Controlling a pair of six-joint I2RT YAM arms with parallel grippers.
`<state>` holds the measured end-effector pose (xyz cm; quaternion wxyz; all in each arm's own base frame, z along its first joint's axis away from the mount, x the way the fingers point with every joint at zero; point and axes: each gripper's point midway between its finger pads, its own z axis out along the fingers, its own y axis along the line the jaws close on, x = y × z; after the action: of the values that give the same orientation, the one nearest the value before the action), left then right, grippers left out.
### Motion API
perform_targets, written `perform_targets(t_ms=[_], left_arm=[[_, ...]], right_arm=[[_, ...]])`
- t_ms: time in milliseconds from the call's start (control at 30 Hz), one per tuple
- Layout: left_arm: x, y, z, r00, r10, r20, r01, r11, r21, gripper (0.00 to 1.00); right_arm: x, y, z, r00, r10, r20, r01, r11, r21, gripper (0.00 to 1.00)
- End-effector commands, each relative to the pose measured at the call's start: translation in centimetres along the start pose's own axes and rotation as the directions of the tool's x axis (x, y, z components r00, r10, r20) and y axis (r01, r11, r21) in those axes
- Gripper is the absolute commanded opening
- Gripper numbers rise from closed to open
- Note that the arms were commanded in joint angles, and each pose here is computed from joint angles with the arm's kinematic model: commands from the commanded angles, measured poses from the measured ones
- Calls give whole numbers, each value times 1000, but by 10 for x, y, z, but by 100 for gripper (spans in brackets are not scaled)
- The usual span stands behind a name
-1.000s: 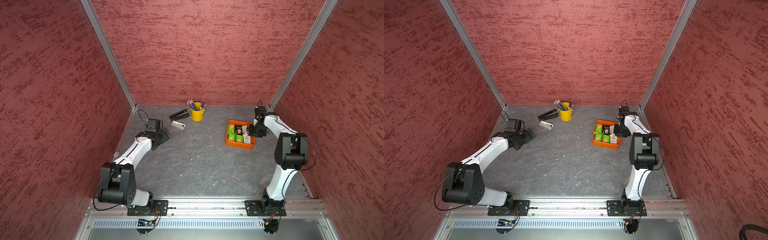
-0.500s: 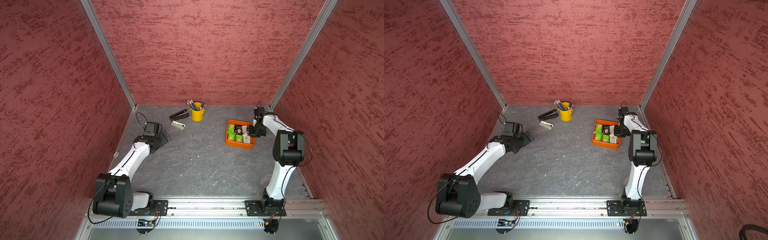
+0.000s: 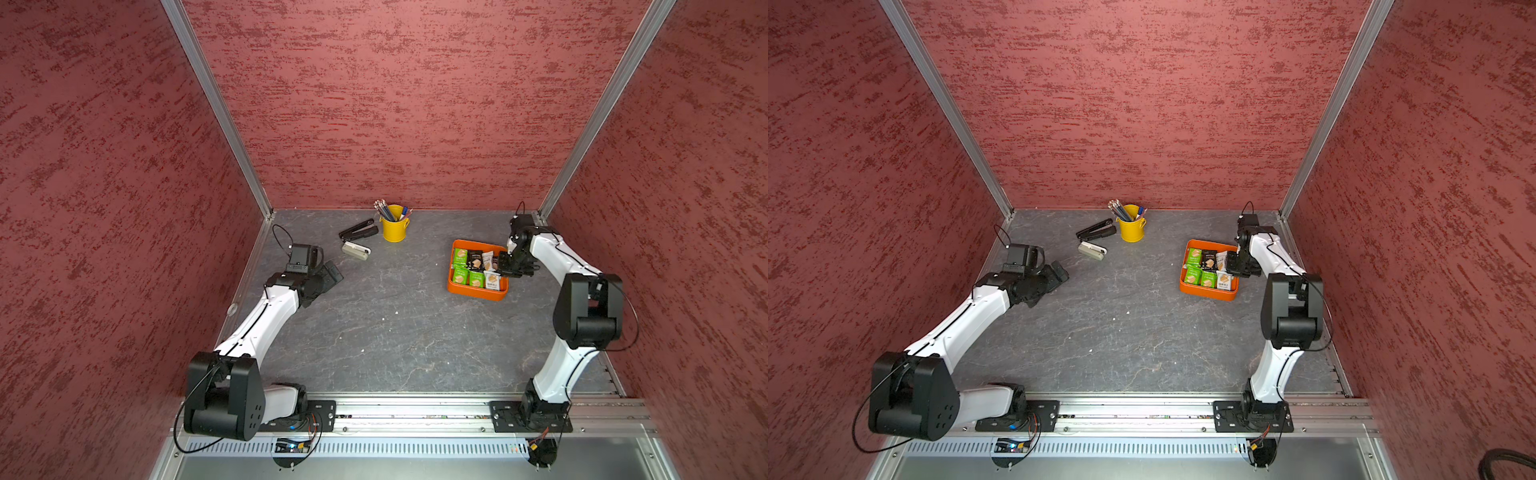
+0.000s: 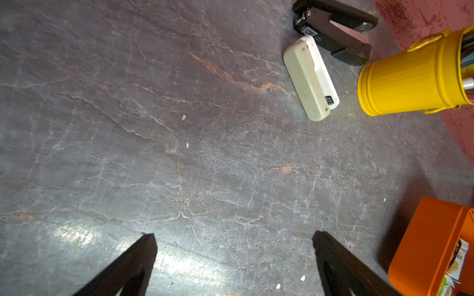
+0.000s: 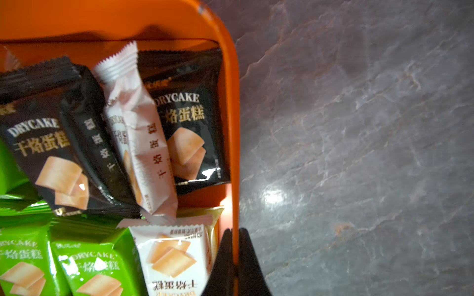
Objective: Take the cookies out of the storage box
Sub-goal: Pick up the storage box at the center of the board, then place the storage box at the center of the board.
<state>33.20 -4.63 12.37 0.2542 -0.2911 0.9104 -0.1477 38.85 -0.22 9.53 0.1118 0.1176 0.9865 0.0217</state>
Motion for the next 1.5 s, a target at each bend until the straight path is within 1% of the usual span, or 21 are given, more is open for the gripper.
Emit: perform_targets(t_ms=[0,233,333,467,533,600,1000,1133,1333,1367,1400,1467], left_arm=[[2,-14,-5,999,51,-12,-50,997,66,100],[16,-18,-3,993,96,-63,-88,990,114,100],[21,-17,-4,992,110,-70,-100,987,129,100],[26,-16,-7,989,128,-72,-117,983,141,100],[30,-14,-8,988,135,-76,-123,982,142,100],[33,-11,-10,987,140,-83,-128,982,140,100],[56,8,-15,987,123,-107,-109,985,133,100],[59,11,-15,986,123,-110,-108,986,130,100],[58,9,-14,987,117,-113,-102,986,136,100],[58,8,-13,986,117,-114,-101,985,138,100],[57,7,-13,987,117,-115,-100,985,139,100],[56,5,-12,986,116,-117,-99,985,144,100]], right_arm=[[13,34,-31,999,13,50,-8,994,-105,0],[67,84,-49,997,-25,69,33,992,-120,0],[88,109,-54,996,-36,83,48,988,-148,0],[111,140,-55,992,-77,96,92,983,-159,0],[120,158,-52,989,-101,104,119,975,-186,0],[126,169,-47,988,-117,98,134,973,-189,0],[154,218,-15,961,-268,64,273,958,-91,0],[158,229,-4,957,-285,47,289,953,-87,0],[157,234,1,953,-303,28,304,949,-81,0],[156,234,-1,951,-307,27,308,948,-75,4],[154,234,-5,950,-311,34,312,947,-70,12],[152,234,-13,946,-322,45,325,943,-70,23]])
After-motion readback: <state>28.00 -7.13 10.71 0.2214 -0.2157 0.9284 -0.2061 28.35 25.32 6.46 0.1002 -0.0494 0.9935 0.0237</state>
